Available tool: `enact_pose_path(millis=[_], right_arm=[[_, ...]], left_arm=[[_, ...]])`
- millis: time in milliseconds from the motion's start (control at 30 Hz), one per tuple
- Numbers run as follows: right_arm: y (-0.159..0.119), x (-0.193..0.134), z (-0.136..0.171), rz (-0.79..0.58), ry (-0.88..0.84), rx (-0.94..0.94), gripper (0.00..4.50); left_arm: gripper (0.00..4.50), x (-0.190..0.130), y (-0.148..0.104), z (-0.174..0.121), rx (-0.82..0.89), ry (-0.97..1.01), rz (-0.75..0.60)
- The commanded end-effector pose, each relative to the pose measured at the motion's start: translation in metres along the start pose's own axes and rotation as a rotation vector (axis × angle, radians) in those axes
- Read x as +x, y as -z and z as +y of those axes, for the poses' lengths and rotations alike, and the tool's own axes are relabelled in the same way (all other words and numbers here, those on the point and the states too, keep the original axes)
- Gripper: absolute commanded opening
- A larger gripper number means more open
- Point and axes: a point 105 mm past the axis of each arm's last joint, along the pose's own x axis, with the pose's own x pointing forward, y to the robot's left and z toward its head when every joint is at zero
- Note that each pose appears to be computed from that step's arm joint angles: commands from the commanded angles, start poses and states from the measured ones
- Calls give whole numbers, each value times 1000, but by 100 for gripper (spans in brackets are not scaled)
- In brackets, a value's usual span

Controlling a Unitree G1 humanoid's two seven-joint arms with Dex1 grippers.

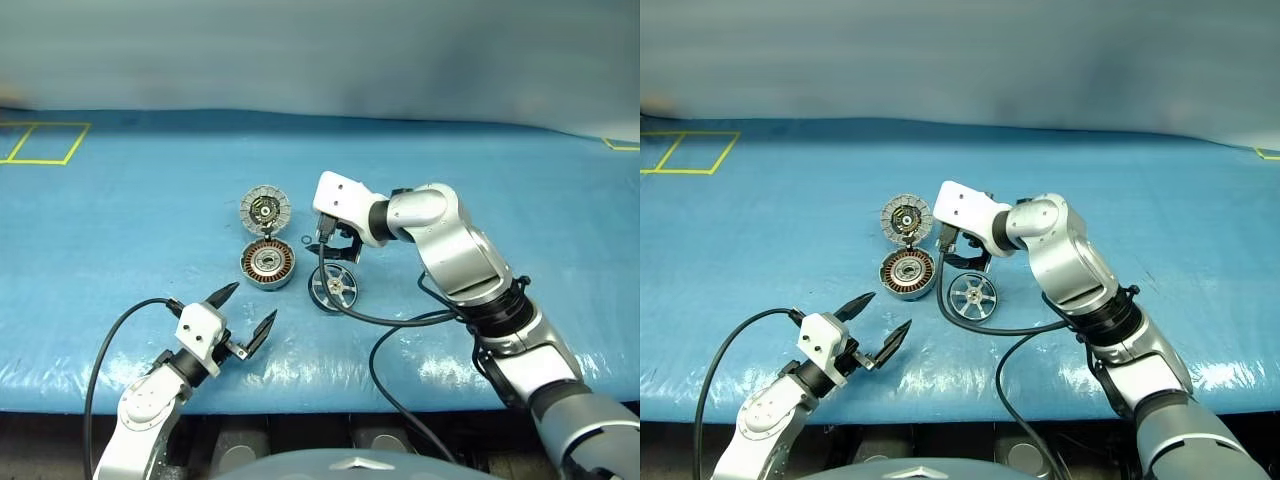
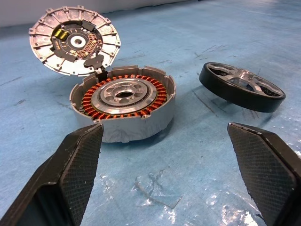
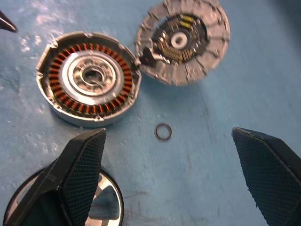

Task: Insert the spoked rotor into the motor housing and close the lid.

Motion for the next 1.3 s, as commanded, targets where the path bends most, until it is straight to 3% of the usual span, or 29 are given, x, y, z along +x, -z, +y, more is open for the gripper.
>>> enact_pose_path(millis=[33, 367, 700, 1300], right_arm=[[5, 18, 2, -14, 86, 132, 449], [2, 60, -2, -68, 178, 295, 449], [-15, 52, -10, -175, 123, 419, 449], [25, 92, 3, 1, 120, 407, 449]], left_arm=[[450, 3, -7, -2, 9, 10, -34], [450, 4, -12, -1, 23, 33, -36], [450, -2, -10, 0, 15, 3, -25], [450, -2, -9, -4, 2, 13, -29]])
